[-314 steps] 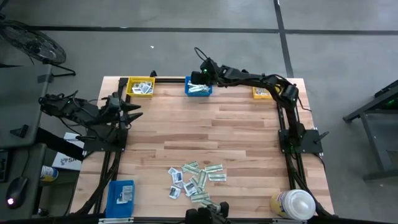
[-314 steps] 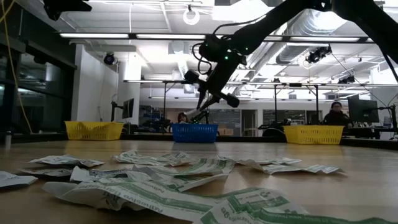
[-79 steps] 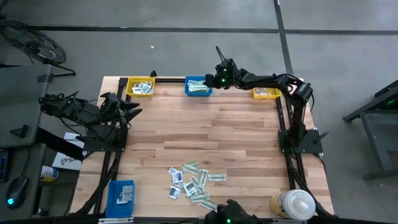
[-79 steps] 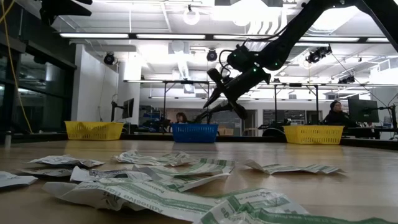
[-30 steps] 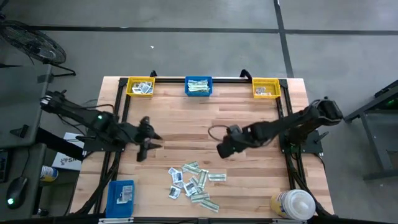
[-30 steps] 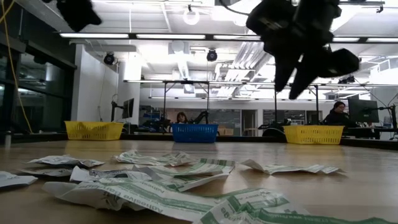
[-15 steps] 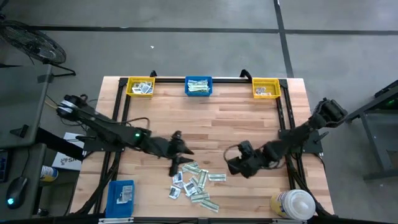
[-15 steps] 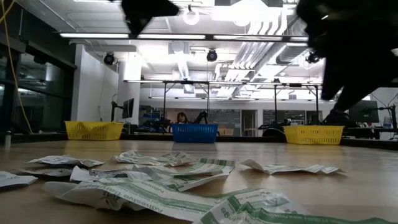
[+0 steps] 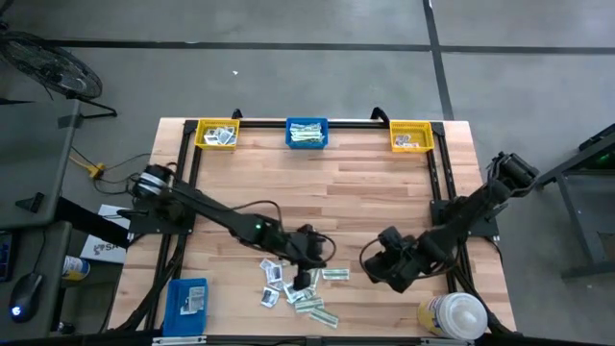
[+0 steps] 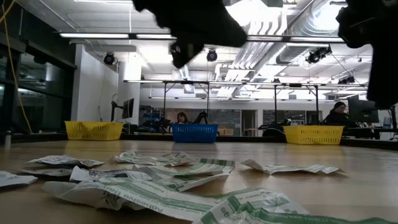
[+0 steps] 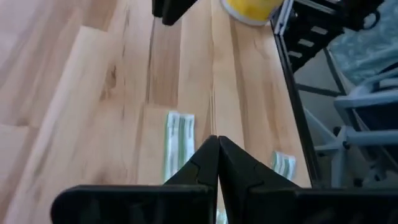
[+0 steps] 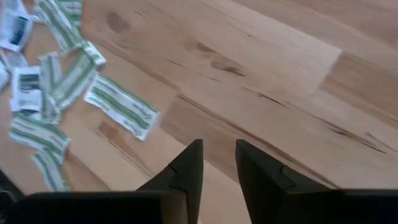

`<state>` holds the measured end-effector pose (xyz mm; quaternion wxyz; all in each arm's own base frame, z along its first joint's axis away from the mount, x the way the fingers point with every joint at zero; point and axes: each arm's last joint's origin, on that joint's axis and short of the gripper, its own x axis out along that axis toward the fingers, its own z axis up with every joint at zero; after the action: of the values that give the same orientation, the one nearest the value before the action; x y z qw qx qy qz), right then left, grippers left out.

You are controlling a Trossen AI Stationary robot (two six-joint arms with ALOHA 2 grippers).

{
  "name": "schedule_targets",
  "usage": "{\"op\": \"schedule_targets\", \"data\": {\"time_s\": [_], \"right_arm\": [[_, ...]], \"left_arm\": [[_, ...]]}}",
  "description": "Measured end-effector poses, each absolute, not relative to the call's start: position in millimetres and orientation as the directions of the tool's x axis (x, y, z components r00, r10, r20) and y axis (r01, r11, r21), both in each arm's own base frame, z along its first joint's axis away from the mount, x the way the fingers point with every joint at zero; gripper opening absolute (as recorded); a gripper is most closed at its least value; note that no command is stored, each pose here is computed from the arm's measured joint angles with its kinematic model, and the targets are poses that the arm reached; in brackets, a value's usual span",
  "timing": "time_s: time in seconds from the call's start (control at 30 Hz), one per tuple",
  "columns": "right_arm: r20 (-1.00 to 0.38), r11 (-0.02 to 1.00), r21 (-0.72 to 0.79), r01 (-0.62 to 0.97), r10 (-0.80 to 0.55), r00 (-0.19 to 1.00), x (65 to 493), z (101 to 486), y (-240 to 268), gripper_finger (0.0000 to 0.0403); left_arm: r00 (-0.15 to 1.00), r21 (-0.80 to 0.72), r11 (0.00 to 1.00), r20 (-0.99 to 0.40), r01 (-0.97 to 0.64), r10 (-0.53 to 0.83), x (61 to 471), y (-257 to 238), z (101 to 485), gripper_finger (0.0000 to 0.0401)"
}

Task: Pick & Place First Aid Supplies
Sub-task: Put the green bandage pack into the top blue bin

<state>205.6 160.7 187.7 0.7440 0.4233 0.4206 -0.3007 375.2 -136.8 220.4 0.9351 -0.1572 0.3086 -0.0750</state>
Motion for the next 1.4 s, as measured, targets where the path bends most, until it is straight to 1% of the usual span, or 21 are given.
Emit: {"op": "schedule_targets", "data": {"time_s": [0.27, 0.4, 0.47, 0.6, 0.93, 1.1, 1.17, 1.27, 1.4], "right_arm": [[-0.900, 0.498, 0.315, 0.808, -0.112, 0.420, 195.7, 186.4, 162.6, 0.0061], [-0.900, 0.502, 0.312, 0.807, -0.115, 0.419, 194.9, 186.2, 162.9, 0.0049], [-0.900, 0.505, 0.311, 0.805, -0.117, 0.420, 194.5, 186.2, 163.2, 0.0044], [-0.899, 0.508, 0.310, 0.803, -0.118, 0.421, 194.5, 186.3, 163.3, 0.0036], [-0.892, 0.509, 0.325, 0.797, -0.116, 0.437, 195.8, 186.7, 164.0, 0.0035], [-0.890, 0.508, 0.330, 0.796, -0.114, 0.442, 196.2, 186.8, 164.3, 0.0032], [-0.889, 0.507, 0.332, 0.795, -0.113, 0.443, 196.5, 186.9, 164.3, 0.0033], [-0.886, 0.505, 0.342, 0.792, -0.106, 0.451, 197.1, 187.2, 165.1, 0.0032], [-0.864, 0.484, 0.413, 0.771, -0.060, 0.500, 202.3, 189.4, 169.8, 0.0030]], "left_arm": [[0.755, -0.403, 0.915, -0.602, -0.007, -0.260, 406.4, -149.2, 188.1, 0.0001], [0.727, -0.445, 0.893, -0.636, -0.072, -0.258, 409.8, -150.9, 170.2, 0.0001], [0.693, -0.437, 0.892, -0.679, -0.117, -0.242, 406.9, -149.7, 162.8, 0.0001], [0.684, -0.442, 0.888, -0.688, -0.128, -0.244, 408.6, -150.5, 155.3, 0.0000], [0.689, -0.416, 0.897, -0.695, -0.149, -0.208, 408.3, -149.1, 154.0, 0.0000], [0.668, -0.404, 0.901, -0.716, -0.157, -0.204, 408.8, -149.4, 141.7, 0.0000], [0.677, -0.415, 0.897, -0.705, -0.150, -0.213, 412.3, -151.0, 137.0, 0.0000], [0.652, -0.400, 0.901, -0.730, -0.167, -0.203, 410.9, -150.5, 128.8, 0.0000], [0.624, -0.389, 0.898, -0.759, -0.203, -0.188, 409.6, -149.7, 123.3, 0.0000]]}}
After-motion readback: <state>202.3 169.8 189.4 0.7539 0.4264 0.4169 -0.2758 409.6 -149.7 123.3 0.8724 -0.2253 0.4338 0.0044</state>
